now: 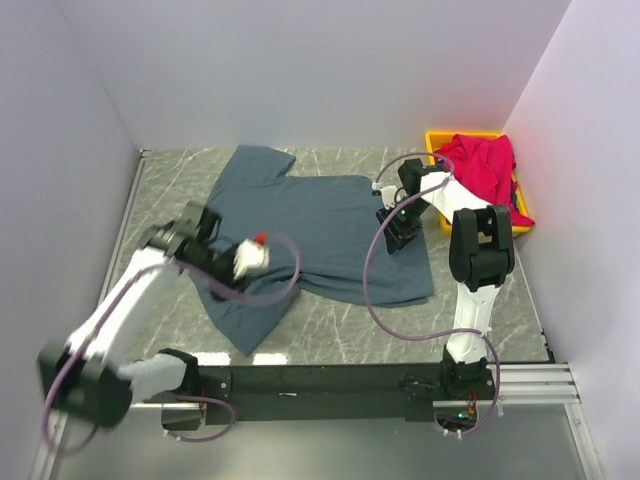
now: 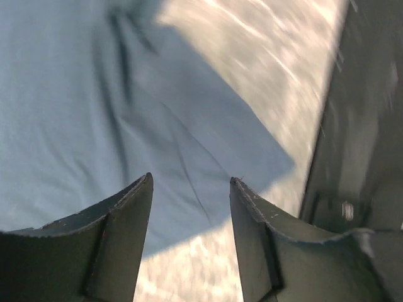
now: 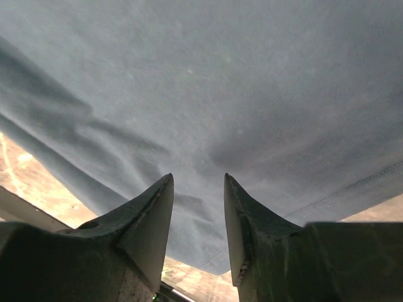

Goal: Fold and stack the t-shirts
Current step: Flatten the tshirt out

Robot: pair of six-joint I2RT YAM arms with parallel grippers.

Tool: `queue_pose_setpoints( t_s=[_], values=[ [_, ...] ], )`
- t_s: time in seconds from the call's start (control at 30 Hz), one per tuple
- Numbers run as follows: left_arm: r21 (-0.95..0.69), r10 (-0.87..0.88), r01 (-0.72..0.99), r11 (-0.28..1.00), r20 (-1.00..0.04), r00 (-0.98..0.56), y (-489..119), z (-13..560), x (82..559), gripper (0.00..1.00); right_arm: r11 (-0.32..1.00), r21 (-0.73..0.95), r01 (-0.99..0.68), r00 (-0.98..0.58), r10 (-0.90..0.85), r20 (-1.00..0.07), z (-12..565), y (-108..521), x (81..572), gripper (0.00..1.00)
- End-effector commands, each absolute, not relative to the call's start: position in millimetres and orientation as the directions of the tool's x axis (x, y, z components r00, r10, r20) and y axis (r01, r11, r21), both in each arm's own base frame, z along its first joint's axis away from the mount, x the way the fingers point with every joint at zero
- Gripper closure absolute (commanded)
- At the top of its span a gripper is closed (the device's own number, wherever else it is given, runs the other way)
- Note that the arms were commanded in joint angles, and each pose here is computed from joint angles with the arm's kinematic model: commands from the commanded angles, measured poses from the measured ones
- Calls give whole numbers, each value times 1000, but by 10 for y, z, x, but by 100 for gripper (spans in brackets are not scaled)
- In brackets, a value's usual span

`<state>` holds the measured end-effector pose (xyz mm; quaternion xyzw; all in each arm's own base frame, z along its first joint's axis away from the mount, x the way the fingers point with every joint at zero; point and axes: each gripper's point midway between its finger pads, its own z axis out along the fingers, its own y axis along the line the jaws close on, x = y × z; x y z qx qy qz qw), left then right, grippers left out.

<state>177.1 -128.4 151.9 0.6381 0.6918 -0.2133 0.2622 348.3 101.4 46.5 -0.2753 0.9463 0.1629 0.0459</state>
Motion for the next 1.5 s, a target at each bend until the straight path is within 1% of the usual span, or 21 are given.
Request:
queue_pose_setpoints(
  t_s=[0.0, 0.03, 0.13, 0.2, 0.33, 0.57, 0.6, 0.63, 0.77, 0.8, 0.87, 0.9, 0.97, 1.0, 1.07, 1.13, 1.17, 1.27, 1.37, 1.43, 1.47],
  values=[
    [-117, 651, 943, 311, -697, -301, -1626, 1599, 2296, 42, 821, 241, -517, -856, -492, -159, 420, 924, 3491, 56],
    [-142, 632, 926, 351, -694, -346, -1672, 1583, 2381, 41, 827, 232, -512, -859, -485, -163, 399, 913, 3524, 57],
    [-183, 626, 916, 356, -681, -380, -1839, 1450, 2548, 41, 845, 224, -487, -873, -464, -149, 326, 907, 3593, 60],
    [-229, 634, 916, 330, -665, -395, -1958, 1326, 2522, 40, 852, 218, -476, -879, -452, -154, 293, 913, 3684, 61],
    [-240, 657, 923, 300, -649, -383, -2086, 1119, 2501, 34, 858, 221, -464, -884, -435, -169, 294, 956, 3845, 62],
    [-220, 694, 935, 277, -628, -353, -2211, 819, 2518, 34, 865, 226, -448, -893, -419, -165, 140, 988, 3968, 64],
    [-220, 706, 937, 271, -616, -349, -2208, 753, 2507, 35, 868, 231, -440, -897, -416, -147, 94, 978, 3954, 64],
    [-217, 716, 939, 265, -608, -343, -2209, 718, 2497, 35, 863, 234, -448, -893, -419, -166, 129, 1016, 4017, 64],
    [-222, 751, 948, 228, -579, -316, -2236, 596, 2390, 40, 875, 212, -436, -898, -407, -167, 130, 991, 4114, 64],
    [-217, 769, 951, 221, -561, -307, -2208, 563, 2355, 49, 876, 212, -432, -900, -406, -158, 118, 986, 4111, 64],
    [-218, 790, 957, 192, -545, -282, -2225, 548, 2276, 61, 876, 214, -433, -900, -406, -161, 124, 994, 4133, 65],
    [-216, 801, 961, 172, -537, -264, -2218, 549, 2239, 72, 876, 216, -431, -901, -404, -156, 123, 994, 4125, 65],
    [-240, 828, 964, 115, -512, -226, -2232, 583, 2038, 84, 877, 214, -431, -901, -404, -157, 126, 992, 4130, 65],
    [-237, 839, 968, 80, -508, -194, -2240, 600, 1977, 94, 878, 209, -431, -901, -405, -157, 128, 985, 4136, 65],
    [-258, 859, 966, -1, -496, -131, -2292, 688, 1704, 99, 879, 207, -429, -902, -404, -153, 125, 979, 4132, 65],
    [-269, 864, 960, -77, -499, -70, -2340, 750, 1492, 99, 880, 202, -429, -901, -404, -156, 129, 973, 4142, 65],
    [-276, 869, 950, -144, -494, -12, -2400, 782, 1290, 99, 881, 201, -429, -902, -404, -155, 132, 970, 4140, 65],
    [-303, 880, 919, -251, -467, 87, -2475, 772, 927, 99, 881, 200, -430, -901, -404, -157, 148, 970, 4143, 65],
    [-315, 870, 904, -288, -482, 109, -2566, 830, 798, 99, 880, 202, -430, -901, -405, -154, 152, 970, 4129, 65],
    [-308, 867, 922, -233, -496, 53, -2611, 895, 873, 86, 878, 205, -431, -901, -406, -153, 168, 972, 4113, 65],
    [-287, 856, 940, -186, -516, 12, -2588, 953, 1022, 75, 878, 206, -432, -900, -406, -157, 188, 974, 4106, 65]
  ],
)
